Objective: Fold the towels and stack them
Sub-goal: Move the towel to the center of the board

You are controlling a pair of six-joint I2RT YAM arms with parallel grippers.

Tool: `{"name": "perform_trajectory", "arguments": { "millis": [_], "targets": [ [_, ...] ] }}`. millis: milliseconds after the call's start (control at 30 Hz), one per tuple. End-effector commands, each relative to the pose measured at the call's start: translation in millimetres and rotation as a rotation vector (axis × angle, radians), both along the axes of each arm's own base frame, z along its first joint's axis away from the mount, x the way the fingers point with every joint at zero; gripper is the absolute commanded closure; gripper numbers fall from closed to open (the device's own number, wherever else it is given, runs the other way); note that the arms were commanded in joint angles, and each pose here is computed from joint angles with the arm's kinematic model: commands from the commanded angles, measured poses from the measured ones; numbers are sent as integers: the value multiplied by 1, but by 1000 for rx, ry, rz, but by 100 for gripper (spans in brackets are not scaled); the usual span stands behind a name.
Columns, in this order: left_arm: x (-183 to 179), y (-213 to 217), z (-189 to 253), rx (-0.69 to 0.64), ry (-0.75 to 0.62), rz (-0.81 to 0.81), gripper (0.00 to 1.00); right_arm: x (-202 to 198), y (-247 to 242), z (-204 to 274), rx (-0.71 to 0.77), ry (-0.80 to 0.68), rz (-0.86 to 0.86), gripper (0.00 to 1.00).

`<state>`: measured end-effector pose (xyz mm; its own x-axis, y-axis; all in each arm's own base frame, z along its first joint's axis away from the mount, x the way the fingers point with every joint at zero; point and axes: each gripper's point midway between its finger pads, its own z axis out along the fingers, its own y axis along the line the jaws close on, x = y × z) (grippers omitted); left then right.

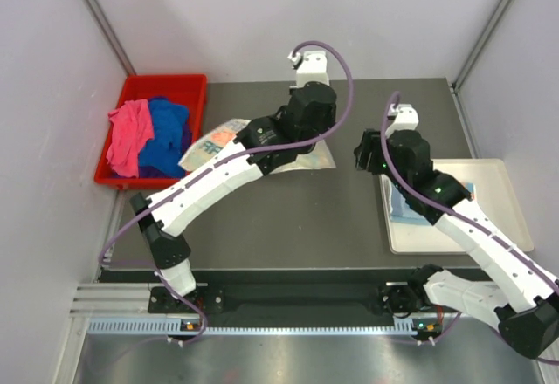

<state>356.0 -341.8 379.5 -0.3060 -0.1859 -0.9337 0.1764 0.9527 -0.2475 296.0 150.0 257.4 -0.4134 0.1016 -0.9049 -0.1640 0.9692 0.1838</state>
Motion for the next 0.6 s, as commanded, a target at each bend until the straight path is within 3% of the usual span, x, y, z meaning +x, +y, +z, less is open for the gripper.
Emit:
{"name": "perform_trajectory", "arguments": {
  "millis": [0, 167, 267, 367, 567],
  "targets": [
    [-25, -27, 40, -42, -70, -99, 100, 5, -32, 35, 35, -75, -94, 38],
    [-58, -57, 27, -80, -27, -208, 100, 5, -53, 32, 52, -66, -131, 38],
    [-86, -72, -5, -112, 54, -302, 100, 5, -57, 26, 51, -53, -138, 38],
    [-124, -88, -57, -99, 170, -422, 100, 6, -53, 19, 54, -37, -125, 39],
    [-229, -104, -111, -69, 352, -752, 100, 13, -37, 6, 73, 4, -65, 39]
  ]
}}
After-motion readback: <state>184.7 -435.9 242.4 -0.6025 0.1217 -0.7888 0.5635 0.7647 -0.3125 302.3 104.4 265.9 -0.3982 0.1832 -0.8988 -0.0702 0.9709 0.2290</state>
